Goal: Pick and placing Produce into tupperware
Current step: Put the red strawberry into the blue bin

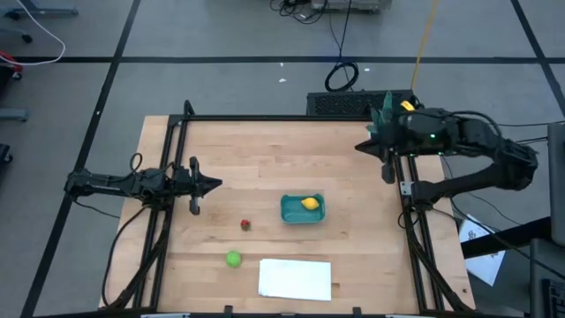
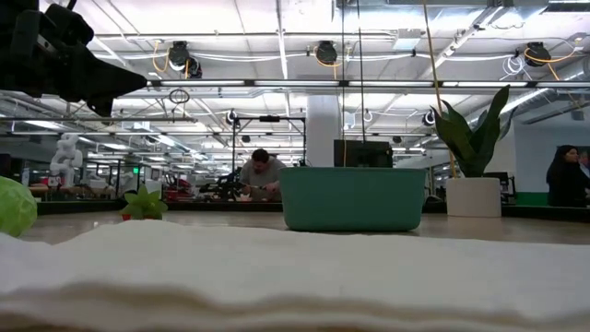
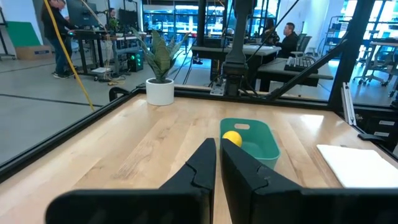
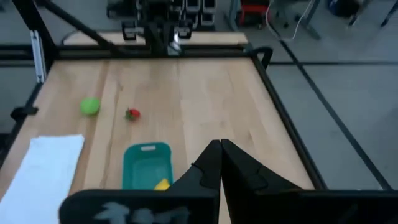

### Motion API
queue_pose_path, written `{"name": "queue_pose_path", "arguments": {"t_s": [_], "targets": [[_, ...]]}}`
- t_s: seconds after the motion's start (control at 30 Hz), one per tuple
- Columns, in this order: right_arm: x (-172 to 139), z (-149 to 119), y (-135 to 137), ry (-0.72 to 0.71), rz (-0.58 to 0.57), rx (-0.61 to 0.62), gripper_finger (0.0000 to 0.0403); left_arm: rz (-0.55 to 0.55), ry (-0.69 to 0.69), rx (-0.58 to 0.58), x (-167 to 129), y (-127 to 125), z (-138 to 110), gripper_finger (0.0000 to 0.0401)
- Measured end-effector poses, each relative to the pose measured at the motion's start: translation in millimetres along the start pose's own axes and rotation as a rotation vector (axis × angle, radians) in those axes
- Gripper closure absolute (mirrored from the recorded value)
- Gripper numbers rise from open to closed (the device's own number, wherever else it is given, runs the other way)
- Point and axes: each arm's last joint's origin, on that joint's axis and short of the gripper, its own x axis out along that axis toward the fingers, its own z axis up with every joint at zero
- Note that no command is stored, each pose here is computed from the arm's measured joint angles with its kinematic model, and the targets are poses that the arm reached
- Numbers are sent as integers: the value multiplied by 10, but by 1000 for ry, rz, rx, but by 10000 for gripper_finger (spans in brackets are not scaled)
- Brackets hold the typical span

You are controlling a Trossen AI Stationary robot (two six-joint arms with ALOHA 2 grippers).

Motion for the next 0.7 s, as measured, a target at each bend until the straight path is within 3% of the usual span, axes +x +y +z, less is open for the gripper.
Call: {"name": "queue_pose_path", "arguments": {"t_s": [0.23,0.7], "targets": [[-105,-274,-24,-58,-58,11,403,0,0,0,0,0,0,375],[-177,-766,0,-253,-26,80,403,0,0,-1,0,0,0,375]]}}
